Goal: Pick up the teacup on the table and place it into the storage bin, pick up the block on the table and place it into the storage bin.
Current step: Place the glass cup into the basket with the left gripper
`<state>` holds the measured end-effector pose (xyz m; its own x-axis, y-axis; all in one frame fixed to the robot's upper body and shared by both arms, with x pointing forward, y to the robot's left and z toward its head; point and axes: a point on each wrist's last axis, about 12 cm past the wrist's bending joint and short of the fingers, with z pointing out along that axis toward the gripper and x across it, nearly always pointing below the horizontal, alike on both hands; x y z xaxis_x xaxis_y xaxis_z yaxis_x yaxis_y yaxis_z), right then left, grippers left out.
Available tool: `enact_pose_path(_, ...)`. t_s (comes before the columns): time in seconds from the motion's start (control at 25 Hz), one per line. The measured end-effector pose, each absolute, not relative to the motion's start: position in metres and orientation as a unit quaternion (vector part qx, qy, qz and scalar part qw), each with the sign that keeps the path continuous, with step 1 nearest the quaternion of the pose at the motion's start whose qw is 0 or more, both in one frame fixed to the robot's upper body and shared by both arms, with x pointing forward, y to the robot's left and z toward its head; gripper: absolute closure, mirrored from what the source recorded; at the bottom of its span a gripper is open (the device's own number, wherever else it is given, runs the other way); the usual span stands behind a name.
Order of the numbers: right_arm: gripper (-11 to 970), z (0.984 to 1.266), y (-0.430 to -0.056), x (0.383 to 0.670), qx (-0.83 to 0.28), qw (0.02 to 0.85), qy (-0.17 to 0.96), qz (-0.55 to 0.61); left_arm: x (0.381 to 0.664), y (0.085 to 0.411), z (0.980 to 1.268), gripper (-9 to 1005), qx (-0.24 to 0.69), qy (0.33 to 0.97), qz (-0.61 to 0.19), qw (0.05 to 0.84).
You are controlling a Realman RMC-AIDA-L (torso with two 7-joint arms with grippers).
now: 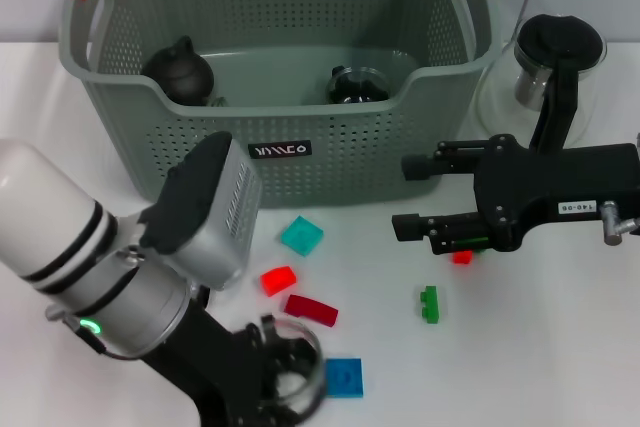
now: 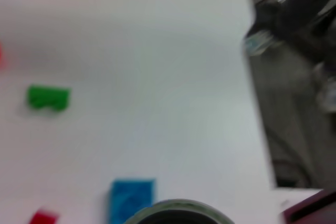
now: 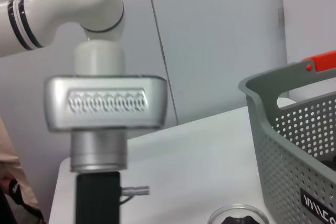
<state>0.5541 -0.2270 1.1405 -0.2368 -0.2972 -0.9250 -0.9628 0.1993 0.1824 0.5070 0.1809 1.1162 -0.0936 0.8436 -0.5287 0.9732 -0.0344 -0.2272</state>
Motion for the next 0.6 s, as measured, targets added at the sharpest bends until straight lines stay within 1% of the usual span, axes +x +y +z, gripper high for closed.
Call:
enact_pose_path(0.12, 168, 1.140, -0.231, 0.553, -0.471, 0.394, 0.669, 0.419, 0.506, 0.178, 1.133, 945, 0.654, 0.665, -0.336, 0.130)
enact_pose_path(0.16, 168, 1.140, -0.233, 0.553, -0.469, 0.393, 0.671, 0.419, 0.509, 0.177, 1.145, 945, 0.643, 0.652, -0.373, 0.151)
enact_pose_path(0.24, 168, 1.138, -0.237, 0.551, -0.466, 0.387, 0.675, 0.421, 0.517, 0.179, 1.161, 945, 0.616, 0.639, -0.417, 0.192)
enact_pose_path(0.32, 169, 1.135, -0.244, 0.549, -0.461, 0.378, 0.682, 0.424, 0.531, 0.184, 1.181, 945, 0.575, 0.634, -0.451, 0.254)
enact_pose_path(0.44, 169, 1.128, -0.258, 0.546, -0.454, 0.361, 0.698, 0.421, 0.557, 0.191, 1.200, 946, 0.519, 0.651, -0.441, 0.337)
enact_pose_path(0.52, 169, 1.125, -0.267, 0.544, -0.449, 0.349, 0.709, 0.417, 0.578, 0.193, 1.209, 946, 0.477, 0.674, -0.411, 0.386)
enact_pose_path(0.6, 169, 1.123, -0.279, 0.541, -0.442, 0.337, 0.721, 0.414, 0.598, 0.192, 1.214, 946, 0.440, 0.701, -0.378, 0.416)
